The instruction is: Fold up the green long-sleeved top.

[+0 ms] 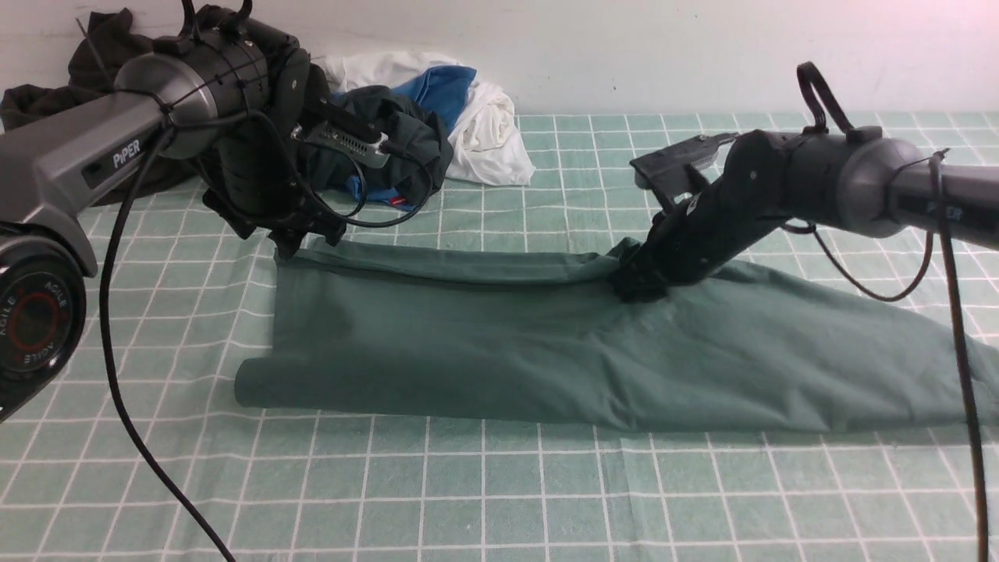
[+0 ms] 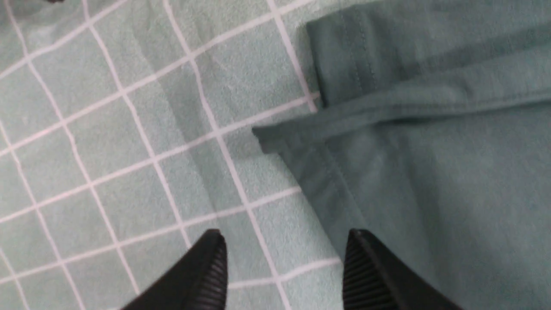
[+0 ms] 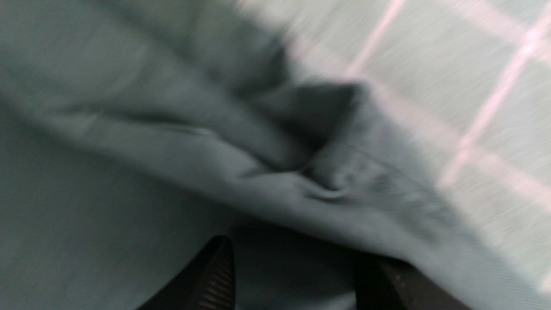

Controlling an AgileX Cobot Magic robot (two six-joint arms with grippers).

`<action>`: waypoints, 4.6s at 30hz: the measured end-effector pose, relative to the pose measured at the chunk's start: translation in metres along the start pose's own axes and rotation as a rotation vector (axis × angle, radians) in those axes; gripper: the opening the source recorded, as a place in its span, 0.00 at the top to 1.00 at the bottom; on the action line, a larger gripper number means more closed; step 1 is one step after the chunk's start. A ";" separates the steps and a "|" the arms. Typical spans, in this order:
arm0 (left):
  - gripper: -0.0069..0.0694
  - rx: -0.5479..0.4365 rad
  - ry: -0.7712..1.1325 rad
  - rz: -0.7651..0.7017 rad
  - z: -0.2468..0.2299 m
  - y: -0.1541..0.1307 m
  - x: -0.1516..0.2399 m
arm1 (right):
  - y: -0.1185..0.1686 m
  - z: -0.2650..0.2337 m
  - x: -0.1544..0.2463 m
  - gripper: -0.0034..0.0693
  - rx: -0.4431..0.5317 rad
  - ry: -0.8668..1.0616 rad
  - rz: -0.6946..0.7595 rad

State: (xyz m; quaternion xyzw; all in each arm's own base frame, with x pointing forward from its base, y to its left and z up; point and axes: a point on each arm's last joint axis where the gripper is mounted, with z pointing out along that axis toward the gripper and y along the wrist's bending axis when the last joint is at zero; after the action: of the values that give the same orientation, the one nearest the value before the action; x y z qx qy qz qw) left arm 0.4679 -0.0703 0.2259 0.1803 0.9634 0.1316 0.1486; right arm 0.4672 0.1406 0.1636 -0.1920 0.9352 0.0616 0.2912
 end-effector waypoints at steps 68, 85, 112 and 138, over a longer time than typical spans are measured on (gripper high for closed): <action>0.91 0.106 -0.253 -0.011 -0.178 -0.006 0.129 | -0.037 -0.255 -0.001 0.90 0.234 -0.040 0.061; 0.91 0.098 -0.375 -0.136 -0.208 -0.028 0.313 | 0.242 -0.088 -0.034 0.90 -0.348 -0.121 -0.162; 0.91 0.104 -0.745 -0.262 -0.188 -0.055 0.423 | 0.214 -0.118 -0.038 0.72 -0.179 0.152 -0.398; 0.91 0.093 -0.830 -0.276 -0.192 -0.056 0.435 | 0.099 -0.373 0.160 0.97 -0.168 -0.401 -0.249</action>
State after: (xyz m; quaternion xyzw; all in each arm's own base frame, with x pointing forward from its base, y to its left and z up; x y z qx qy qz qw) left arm -0.0013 0.0090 0.2813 0.0942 0.8420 -0.0168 0.5309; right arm 0.1128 0.0946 0.3803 -0.3132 0.8195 0.1398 0.4591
